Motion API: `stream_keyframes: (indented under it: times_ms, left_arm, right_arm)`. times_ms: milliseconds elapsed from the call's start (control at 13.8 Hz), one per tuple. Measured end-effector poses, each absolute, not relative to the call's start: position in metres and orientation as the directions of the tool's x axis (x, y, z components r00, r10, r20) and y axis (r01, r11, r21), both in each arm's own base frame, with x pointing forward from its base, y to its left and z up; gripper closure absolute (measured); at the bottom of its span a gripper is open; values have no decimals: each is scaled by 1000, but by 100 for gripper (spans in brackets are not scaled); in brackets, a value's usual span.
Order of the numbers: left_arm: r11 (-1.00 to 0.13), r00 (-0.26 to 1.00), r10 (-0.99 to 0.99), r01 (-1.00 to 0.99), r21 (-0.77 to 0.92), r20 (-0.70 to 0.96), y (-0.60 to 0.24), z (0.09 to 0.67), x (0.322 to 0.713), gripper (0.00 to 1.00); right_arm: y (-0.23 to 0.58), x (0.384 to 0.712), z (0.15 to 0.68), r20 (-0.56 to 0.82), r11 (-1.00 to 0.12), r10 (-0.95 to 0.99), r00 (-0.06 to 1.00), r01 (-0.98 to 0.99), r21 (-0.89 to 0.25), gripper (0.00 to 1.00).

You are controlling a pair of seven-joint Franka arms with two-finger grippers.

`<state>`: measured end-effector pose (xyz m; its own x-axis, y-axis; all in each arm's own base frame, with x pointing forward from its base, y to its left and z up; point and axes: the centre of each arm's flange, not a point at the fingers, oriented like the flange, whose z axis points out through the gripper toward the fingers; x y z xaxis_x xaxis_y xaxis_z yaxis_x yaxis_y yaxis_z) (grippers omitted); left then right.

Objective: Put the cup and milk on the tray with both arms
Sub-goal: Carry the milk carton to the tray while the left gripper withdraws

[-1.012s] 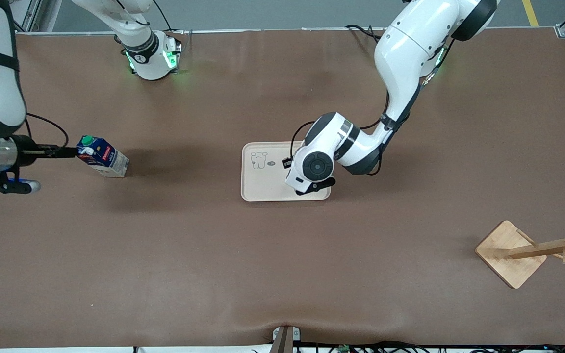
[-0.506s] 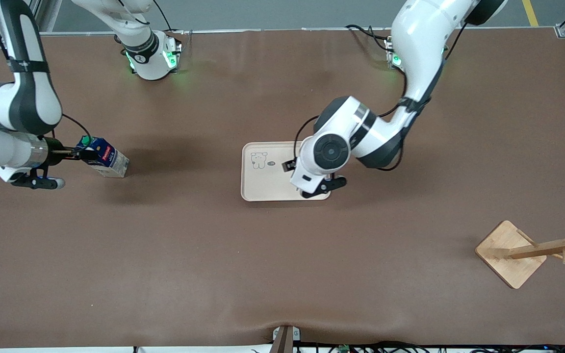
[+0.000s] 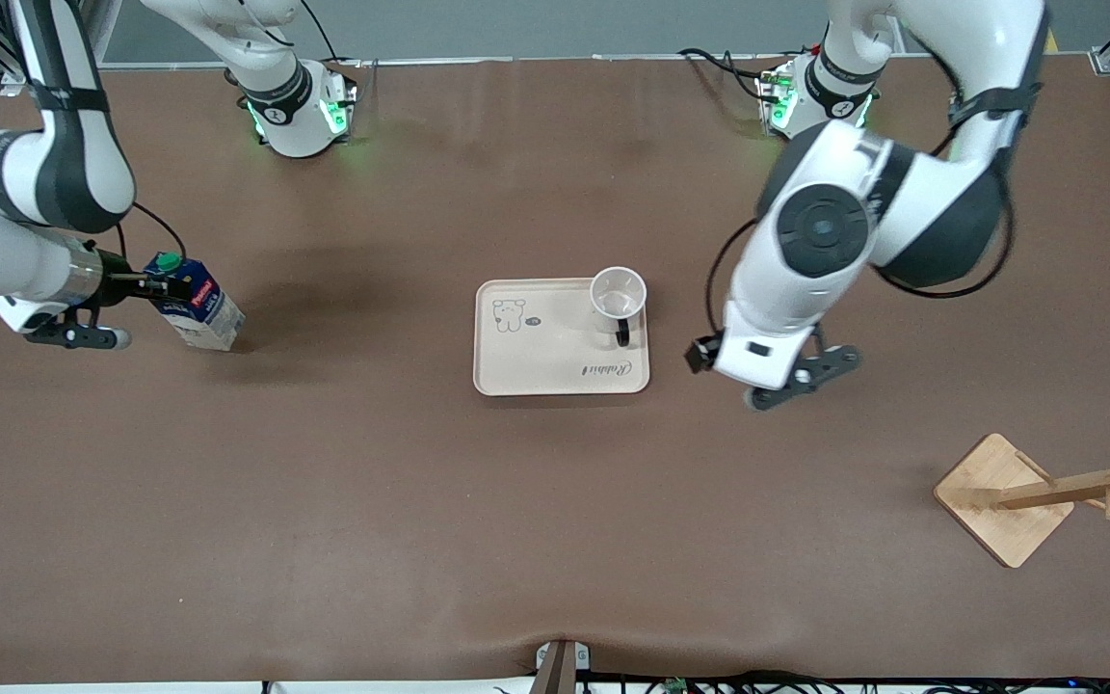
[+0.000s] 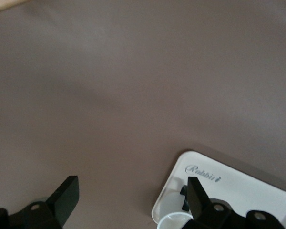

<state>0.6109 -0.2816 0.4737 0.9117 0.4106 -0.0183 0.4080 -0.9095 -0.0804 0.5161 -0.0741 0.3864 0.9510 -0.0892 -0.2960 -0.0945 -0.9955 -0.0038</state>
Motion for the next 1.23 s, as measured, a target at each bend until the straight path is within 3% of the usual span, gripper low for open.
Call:
stream_keyframes:
  times_ms: [217, 361, 795, 1229]
  left_arm:
    - [-924, 926, 377, 376, -72, -4, -205, 506, 629, 0]
    - [-940, 942, 334, 334, -62, 15, -153, 530, 635, 0]
    - [-957, 959, 280, 283, -59, 49, -108, 570, 627, 0]
    - [-967, 964, 243, 250, -54, 103, -89, 610, 612, 0]
  right_arm:
    - [-39, 533, 460, -358, -994, -107, 927, -107, 20, 38]
    - [12, 538, 480, -397, -995, -97, 912, -87, 45, 45]
    - [208, 535, 444, -494, -979, -127, 860, -188, -75, 45]
    - [355, 528, 375, -392, -960, -178, 903, -247, -135, 45]
